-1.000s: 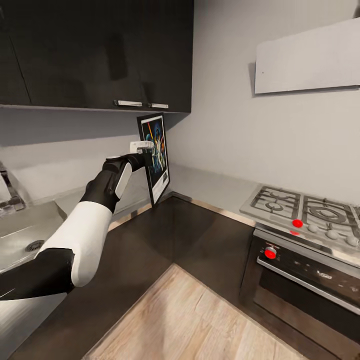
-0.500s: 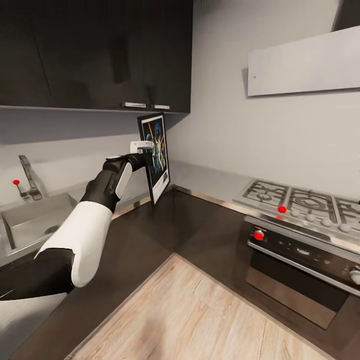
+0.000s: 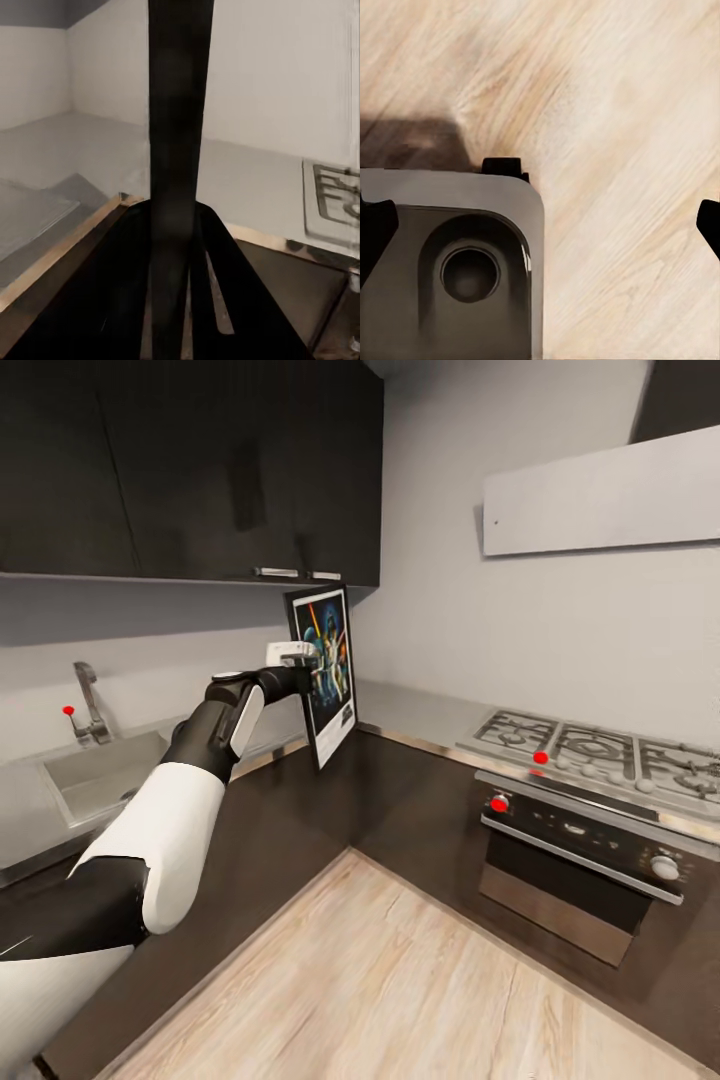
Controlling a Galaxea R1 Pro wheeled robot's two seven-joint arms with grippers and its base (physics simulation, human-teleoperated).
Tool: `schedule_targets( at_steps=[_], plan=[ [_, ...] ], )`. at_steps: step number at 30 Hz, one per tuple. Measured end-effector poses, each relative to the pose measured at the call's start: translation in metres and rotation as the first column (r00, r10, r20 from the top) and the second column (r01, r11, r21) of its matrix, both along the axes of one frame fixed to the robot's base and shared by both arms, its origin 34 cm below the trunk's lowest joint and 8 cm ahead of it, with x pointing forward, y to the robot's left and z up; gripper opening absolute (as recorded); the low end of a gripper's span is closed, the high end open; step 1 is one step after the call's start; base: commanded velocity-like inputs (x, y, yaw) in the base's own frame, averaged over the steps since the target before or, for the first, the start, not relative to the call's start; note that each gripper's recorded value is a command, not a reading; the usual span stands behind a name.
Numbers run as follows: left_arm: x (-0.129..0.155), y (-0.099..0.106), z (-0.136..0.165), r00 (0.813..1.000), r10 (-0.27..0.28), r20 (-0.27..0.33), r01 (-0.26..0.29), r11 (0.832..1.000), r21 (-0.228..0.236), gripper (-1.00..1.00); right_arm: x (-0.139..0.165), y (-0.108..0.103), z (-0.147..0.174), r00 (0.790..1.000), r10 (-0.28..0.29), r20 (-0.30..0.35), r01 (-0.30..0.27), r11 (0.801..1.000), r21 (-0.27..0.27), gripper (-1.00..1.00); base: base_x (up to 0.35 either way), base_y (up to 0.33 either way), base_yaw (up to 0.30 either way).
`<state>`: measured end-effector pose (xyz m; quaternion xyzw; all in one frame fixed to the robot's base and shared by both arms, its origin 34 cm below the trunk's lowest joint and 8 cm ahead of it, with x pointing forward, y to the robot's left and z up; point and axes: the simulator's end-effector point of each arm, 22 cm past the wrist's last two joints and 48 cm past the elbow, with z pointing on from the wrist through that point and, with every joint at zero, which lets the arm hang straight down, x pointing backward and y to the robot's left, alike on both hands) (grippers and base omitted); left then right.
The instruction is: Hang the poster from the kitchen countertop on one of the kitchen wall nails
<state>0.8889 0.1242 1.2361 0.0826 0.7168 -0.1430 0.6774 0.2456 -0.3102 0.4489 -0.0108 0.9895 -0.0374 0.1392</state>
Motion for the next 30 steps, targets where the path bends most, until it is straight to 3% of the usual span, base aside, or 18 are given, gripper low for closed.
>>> schedule_targets(
  at_steps=[3, 5, 8, 11, 12, 15, 22, 26, 27, 30],
  plan=[
    [-0.004, -0.012, 0.0, 0.998, -0.061, 0.002, 0.061, 0.998, -0.004, -1.0, 0.001, 0.0, 0.0, 1.0, -0.001, 0.002, 0.001, 1.0, 0.0, 1.0, -0.34, 0.0, 0.0],
    [-0.01, -0.025, 0.001, 0.992, -0.13, 0.006, 0.13, 0.992, -0.009, -1.0, 0.004, -0.003, 0.001, 1.0, -0.002, 0.008, 0.002, 1.0, -0.004, 1.0, -0.34, 0.0, 0.0],
    [-0.02, -0.042, 0.002, 0.974, -0.228, 0.014, 0.228, 0.974, -0.014, -1.0, 0.018, -0.011, 0.004, 0.999, -0.001, 0.036, 0.002, 1.0, -0.015, 1.0, -0.333, 0.0, 0.0],
    [-0.029, -0.053, 0.004, 0.955, -0.297, 0.023, 0.298, 0.955, -0.016, -1.0, 0.036, -0.016, 0.009, 0.997, 0.002, 0.074, -0.001, 1.0, -0.021, 1.0, -0.21, 0.0, 0.0],
    [-0.029, -0.053, 0.004, 0.955, -0.297, 0.023, 0.297, 0.955, -0.014, -1.0, 0.036, -0.016, 0.009, 0.997, 0.002, 0.075, -0.001, 1.0, -0.021, 1.0, -0.113, 0.0, 0.0],
    [-0.047, -0.066, 0.007, 0.909, -0.415, 0.038, 0.416, 0.909, -0.012, -1.0, 0.076, -0.018, 0.02, 0.987, 0.013, 0.159, -0.009, 1.0, -0.026, 1.0, -0.052, 0.0, 0.0],
    [-0.066, -0.058, -0.003, 0.851, -0.524, 0.038, 0.525, 0.851, -0.003, -1.0, 0.141, -0.018, 0.048, 0.954, 0.028, 0.3, -0.02, 0.999, -0.03, 1.0, -0.015, 0.0, 0.0],
    [-0.082, -0.052, -0.016, 0.836, -0.545, 0.061, 0.545, 0.838, 0.014, -1.0, 0.176, -0.016, 0.067, 0.926, 0.036, 0.376, -0.026, 0.999, -0.031, 1.0, -0.002, 0.0, 0.0],
    [-0.091, -0.05, -0.027, 0.835, -0.545, 0.072, 0.545, 0.838, 0.023, -1.0, 0.191, -0.015, 0.077, 0.911, 0.042, 0.41, -0.033, 0.999, -0.03, 1.0, 0.0, 0.0, 0.0],
    [-0.097, -0.047, -0.036, 0.836, -0.544, 0.075, 0.544, 0.839, 0.027, -1.0, 0.208, -0.012, 0.089, 0.893, 0.053, 0.448, -0.05, 0.999, -0.018, 1.0, 0.0, 0.0, 0.0]
  ],
)
